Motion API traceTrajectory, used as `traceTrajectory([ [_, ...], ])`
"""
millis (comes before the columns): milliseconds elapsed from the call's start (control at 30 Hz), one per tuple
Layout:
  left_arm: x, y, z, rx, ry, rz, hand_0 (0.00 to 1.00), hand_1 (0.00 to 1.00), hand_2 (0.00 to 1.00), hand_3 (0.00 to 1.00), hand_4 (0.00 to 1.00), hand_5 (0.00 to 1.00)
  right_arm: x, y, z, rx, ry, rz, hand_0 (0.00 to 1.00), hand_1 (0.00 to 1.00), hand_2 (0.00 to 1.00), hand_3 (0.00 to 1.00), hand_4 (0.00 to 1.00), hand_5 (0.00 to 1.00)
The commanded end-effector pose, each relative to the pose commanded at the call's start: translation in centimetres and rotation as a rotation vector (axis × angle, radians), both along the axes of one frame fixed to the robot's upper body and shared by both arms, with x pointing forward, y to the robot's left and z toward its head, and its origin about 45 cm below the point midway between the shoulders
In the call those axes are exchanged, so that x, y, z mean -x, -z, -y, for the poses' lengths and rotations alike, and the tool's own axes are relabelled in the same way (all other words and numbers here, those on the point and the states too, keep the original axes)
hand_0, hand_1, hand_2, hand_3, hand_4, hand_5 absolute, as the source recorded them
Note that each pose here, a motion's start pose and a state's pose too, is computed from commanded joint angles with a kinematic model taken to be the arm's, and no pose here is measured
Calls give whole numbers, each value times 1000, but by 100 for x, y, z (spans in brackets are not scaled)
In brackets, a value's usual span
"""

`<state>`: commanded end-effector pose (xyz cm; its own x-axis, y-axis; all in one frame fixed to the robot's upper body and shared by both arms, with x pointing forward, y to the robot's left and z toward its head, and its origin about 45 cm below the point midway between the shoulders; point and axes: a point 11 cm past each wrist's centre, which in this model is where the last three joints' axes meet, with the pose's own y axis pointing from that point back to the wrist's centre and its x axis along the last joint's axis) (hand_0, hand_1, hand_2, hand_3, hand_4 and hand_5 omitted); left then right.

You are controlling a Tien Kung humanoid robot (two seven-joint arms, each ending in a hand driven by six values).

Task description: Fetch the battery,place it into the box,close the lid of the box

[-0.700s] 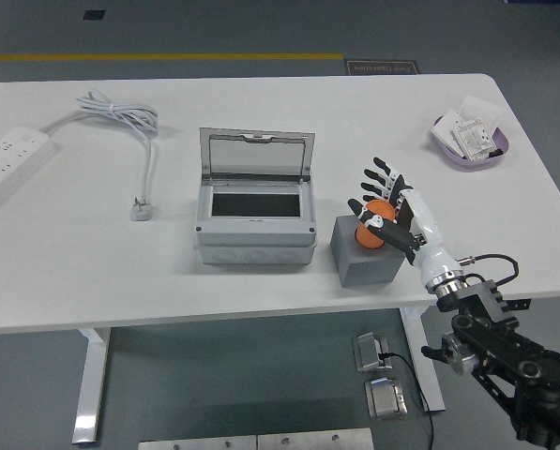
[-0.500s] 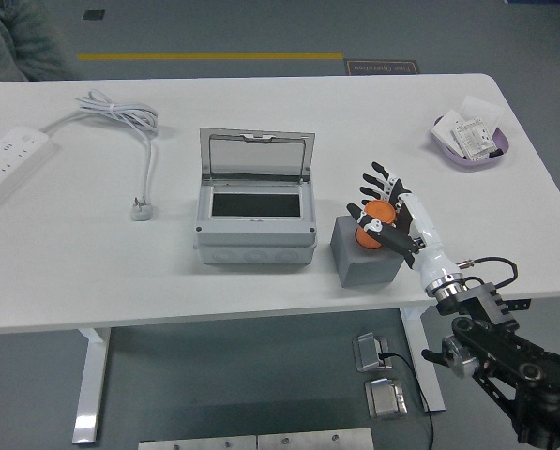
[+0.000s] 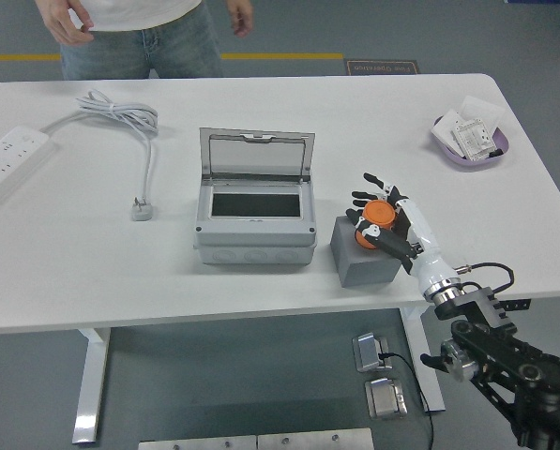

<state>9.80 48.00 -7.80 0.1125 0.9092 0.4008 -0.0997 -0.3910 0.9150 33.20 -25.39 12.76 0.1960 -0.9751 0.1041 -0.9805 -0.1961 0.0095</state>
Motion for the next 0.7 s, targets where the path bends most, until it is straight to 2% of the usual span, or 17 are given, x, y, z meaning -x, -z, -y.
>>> traceTrajectory([
  [67, -1, 0, 1, 0, 1, 0, 641, 697, 605, 611, 606, 170, 7, 14, -2, -3, 3, -8, 602, 641, 674, 841, 725, 186],
  [100, -2, 0, 1, 0, 1, 1, 640, 697, 606, 611, 607, 170, 10, 19, -3, -4, 4, -10, 517, 563, 583, 790, 600, 72],
  [267, -6, -1, 0, 0, 4, 2, 640, 697, 606, 611, 607, 170, 18, 45, -16, -1, 6, -26, 517, 563, 583, 790, 600, 72],
  [300, -8, -2, -1, 0, 4, 3, 640, 697, 606, 611, 607, 170, 19, 53, -17, -2, 6, -30, 495, 480, 492, 646, 362, 11],
  [467, -21, -8, -8, -2, 7, 6, 640, 697, 606, 611, 607, 170, 13, 77, -22, -2, 12, -42, 495, 480, 492, 646, 362, 11],
  [500, -21, -8, -9, -2, 7, 7, 640, 698, 606, 611, 609, 171, 11, 78, -23, -2, 13, -43, 415, 423, 446, 581, 136, 2],
  [667, -12, -6, -9, -2, 7, 4, 640, 698, 606, 611, 609, 171, -6, 79, -37, -8, 19, -47, 415, 423, 446, 581, 136, 2],
  [700, -10, -5, -8, -2, 7, 4, 640, 697, 607, 612, 611, 173, -13, 76, -41, -12, 21, -48, 288, 329, 403, 517, 2, 2],
])
